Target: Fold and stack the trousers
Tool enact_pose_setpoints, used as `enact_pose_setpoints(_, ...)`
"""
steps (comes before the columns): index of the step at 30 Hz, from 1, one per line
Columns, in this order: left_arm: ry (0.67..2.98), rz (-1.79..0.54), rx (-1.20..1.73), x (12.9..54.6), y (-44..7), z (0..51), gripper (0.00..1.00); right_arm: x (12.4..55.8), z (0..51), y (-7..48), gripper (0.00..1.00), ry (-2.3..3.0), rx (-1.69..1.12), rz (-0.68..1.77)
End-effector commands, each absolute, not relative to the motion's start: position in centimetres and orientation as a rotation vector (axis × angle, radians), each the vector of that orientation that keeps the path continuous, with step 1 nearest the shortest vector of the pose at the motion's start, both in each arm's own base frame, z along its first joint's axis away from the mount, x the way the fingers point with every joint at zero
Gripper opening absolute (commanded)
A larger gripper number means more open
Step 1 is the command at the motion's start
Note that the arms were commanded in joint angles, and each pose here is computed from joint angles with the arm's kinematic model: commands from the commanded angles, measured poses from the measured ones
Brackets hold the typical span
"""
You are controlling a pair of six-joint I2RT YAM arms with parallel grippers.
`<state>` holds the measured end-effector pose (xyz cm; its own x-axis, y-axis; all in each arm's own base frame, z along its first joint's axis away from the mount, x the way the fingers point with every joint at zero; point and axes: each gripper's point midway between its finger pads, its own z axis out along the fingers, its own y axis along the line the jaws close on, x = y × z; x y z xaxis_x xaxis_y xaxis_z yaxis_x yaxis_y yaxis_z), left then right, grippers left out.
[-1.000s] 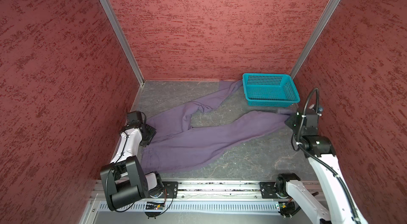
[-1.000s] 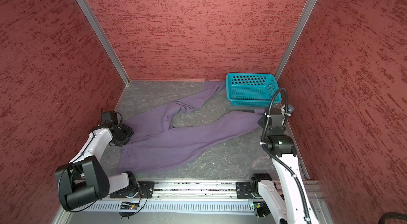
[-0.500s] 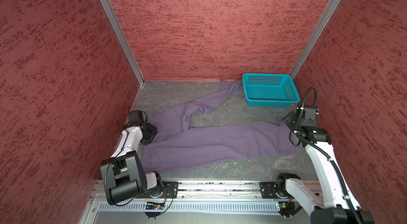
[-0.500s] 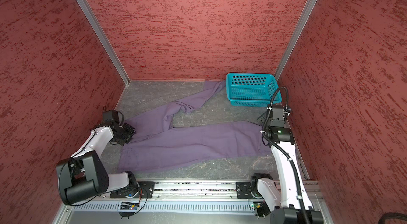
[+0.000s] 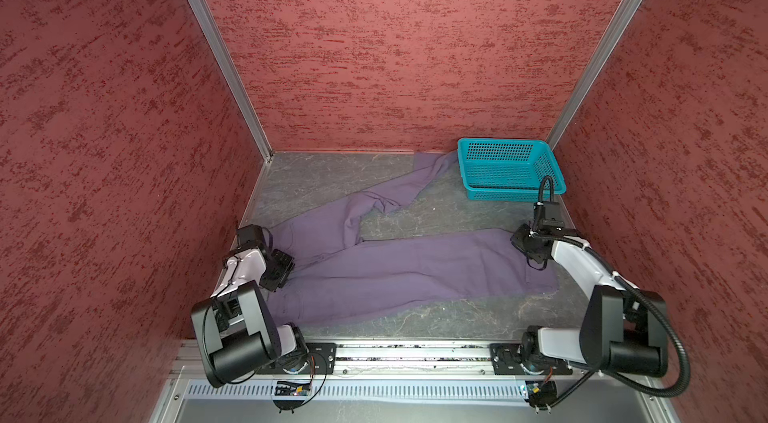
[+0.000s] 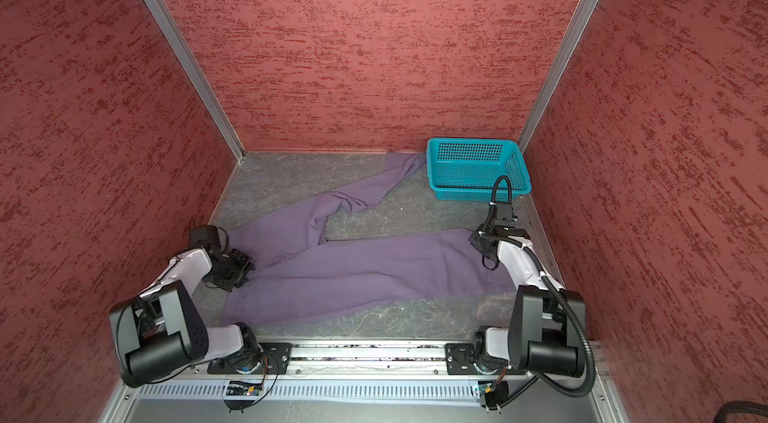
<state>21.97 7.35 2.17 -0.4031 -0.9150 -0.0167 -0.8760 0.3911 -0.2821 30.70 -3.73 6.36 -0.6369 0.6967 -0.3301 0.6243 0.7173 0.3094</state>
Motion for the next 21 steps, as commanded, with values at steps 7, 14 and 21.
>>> enact_pose_setpoints(7, 2.465, -0.291, -1.703, 20.8, 9.2, 0.0, 0.27, 31.4, 2.8, -5.8, 0.26, 2.492, 1.096, 0.253)
enact_pose_setpoints(14, 2.416, -0.271, -1.739, 20.2, 10.1, 0.3, 0.25, 31.1, 1.9, -9.8, 0.26, 2.475, 1.197, 0.131)
enact_pose_setpoints(21, 2.373, -0.258, -1.767, 19.7, 10.8, 0.6, 0.25, 29.0, 4.2, -17.7, 0.26, 2.295, 1.405, 0.026)
